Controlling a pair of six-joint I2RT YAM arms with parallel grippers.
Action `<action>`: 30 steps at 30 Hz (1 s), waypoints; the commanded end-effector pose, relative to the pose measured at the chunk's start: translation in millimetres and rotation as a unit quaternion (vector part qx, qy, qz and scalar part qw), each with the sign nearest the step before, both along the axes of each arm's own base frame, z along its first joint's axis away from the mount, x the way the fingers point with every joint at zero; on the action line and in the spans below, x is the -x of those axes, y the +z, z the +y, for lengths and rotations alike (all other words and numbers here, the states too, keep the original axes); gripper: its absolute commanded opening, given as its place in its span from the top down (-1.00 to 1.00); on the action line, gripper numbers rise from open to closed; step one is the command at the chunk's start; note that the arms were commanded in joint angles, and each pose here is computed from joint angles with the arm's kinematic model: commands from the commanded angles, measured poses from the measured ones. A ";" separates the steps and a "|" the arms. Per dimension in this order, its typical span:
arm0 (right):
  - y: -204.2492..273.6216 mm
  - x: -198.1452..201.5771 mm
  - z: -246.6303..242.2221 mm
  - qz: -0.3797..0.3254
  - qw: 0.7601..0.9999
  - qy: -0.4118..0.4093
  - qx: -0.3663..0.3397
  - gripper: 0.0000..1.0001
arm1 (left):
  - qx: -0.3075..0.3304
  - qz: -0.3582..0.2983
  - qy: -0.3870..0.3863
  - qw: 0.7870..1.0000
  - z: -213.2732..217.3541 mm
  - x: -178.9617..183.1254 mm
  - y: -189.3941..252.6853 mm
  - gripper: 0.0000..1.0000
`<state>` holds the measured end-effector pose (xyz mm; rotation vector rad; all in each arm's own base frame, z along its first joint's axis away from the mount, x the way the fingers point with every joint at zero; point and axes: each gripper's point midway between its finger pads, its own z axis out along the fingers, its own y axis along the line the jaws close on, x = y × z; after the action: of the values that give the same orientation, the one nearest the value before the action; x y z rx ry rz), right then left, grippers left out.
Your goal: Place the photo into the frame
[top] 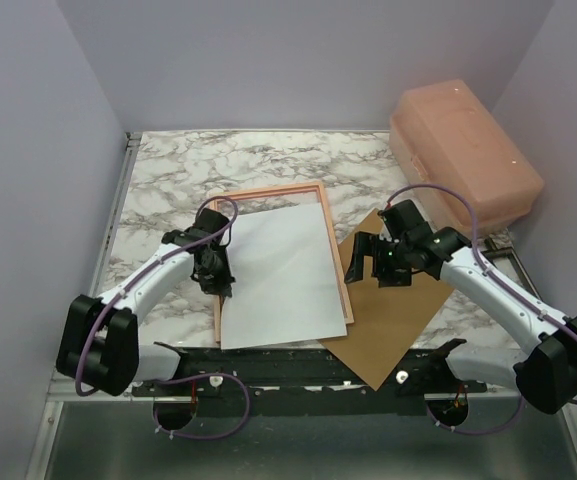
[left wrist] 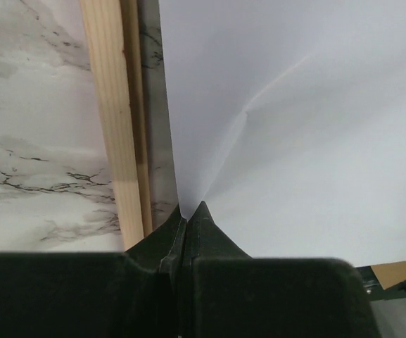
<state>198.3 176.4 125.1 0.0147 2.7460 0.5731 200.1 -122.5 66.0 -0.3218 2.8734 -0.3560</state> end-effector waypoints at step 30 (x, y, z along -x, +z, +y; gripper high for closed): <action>-34.9 3.3 0.9 0.030 1.000 0.000 0.003 -0.99 | -0.019 -0.042 -0.036 0.998 -5.0 -43.4 3.4 1.00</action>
<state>194.8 174.5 97.4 0.0243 2.7949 0.5489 235.7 -121.3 66.3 -0.2863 2.8141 -0.2808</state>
